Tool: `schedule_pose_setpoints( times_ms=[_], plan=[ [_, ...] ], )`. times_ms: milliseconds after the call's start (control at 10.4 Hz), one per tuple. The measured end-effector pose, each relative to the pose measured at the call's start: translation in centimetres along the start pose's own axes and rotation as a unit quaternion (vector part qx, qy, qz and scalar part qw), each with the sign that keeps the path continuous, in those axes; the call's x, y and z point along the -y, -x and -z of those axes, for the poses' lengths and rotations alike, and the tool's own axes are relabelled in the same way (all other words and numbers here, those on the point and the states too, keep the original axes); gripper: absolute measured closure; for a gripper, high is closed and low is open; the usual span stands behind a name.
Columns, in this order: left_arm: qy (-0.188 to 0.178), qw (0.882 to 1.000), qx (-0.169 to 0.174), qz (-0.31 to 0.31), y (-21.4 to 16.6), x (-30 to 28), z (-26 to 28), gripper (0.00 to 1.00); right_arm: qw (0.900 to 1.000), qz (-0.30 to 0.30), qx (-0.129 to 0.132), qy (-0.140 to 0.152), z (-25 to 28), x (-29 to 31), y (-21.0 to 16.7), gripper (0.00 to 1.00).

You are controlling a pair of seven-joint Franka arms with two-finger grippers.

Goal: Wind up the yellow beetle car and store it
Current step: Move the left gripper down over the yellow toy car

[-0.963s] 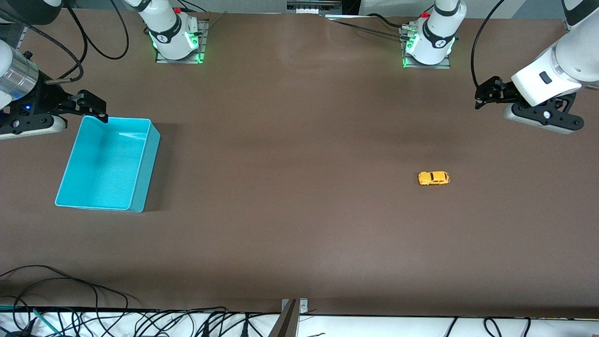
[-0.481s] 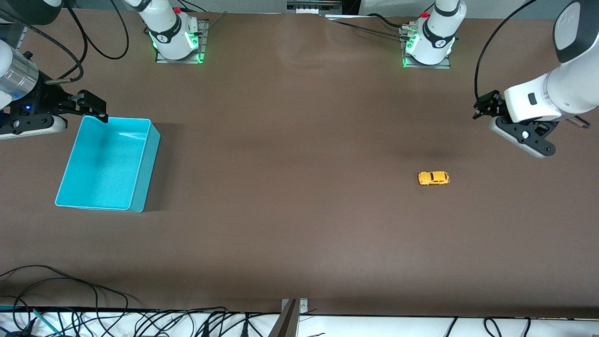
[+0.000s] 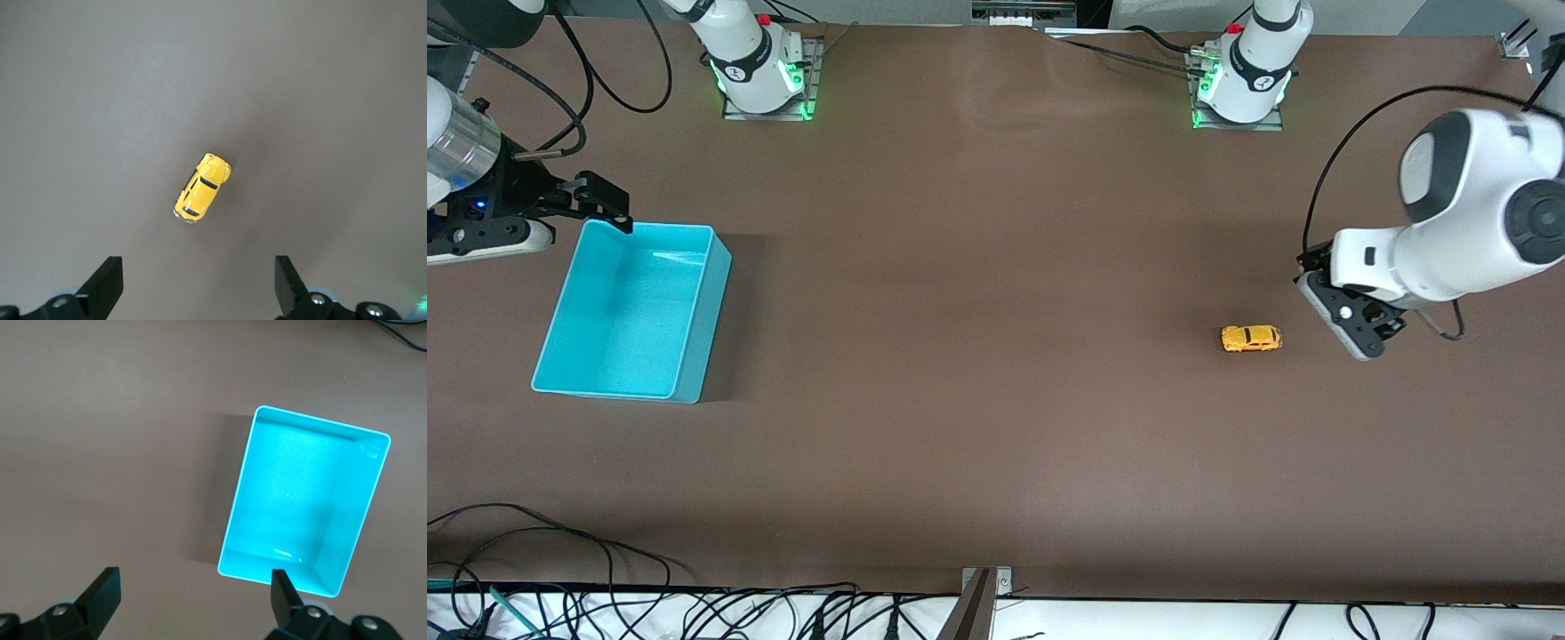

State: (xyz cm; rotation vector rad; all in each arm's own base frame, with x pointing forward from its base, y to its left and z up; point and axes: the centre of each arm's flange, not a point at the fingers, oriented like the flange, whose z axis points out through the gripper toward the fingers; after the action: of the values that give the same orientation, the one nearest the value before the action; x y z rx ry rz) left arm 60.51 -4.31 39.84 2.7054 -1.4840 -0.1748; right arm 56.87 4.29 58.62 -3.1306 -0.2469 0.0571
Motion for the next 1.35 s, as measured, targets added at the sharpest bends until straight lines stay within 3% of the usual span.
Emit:
schedule_pose_setpoints(
  times_ms=[193,578,867,1348],
  plan=[
    [-0.006,0.998,0.004,-0.070,0.1,-0.2,-5.5,0.00,1.000,0.000,0.000,0.000,0.0,0.0,0.0,0.00],
    [0.004,0.979,-0.007,-0.201,-0.2,1.8,-15.6,0.00,1.000,0.000,0.001,0.000,-0.1,0.0,0.0,0.00],
    [0.011,0.974,-0.011,-0.226,0.4,2.3,-19.7,0.00,1.000,0.000,0.001,0.000,-0.1,0.0,0.0,0.00],
    [0.023,0.972,-0.007,-0.232,0.8,1.2,-21.2,0.04,1.000,0.000,0.001,0.000,-0.1,0.0,0.0,0.00]
  ],
)
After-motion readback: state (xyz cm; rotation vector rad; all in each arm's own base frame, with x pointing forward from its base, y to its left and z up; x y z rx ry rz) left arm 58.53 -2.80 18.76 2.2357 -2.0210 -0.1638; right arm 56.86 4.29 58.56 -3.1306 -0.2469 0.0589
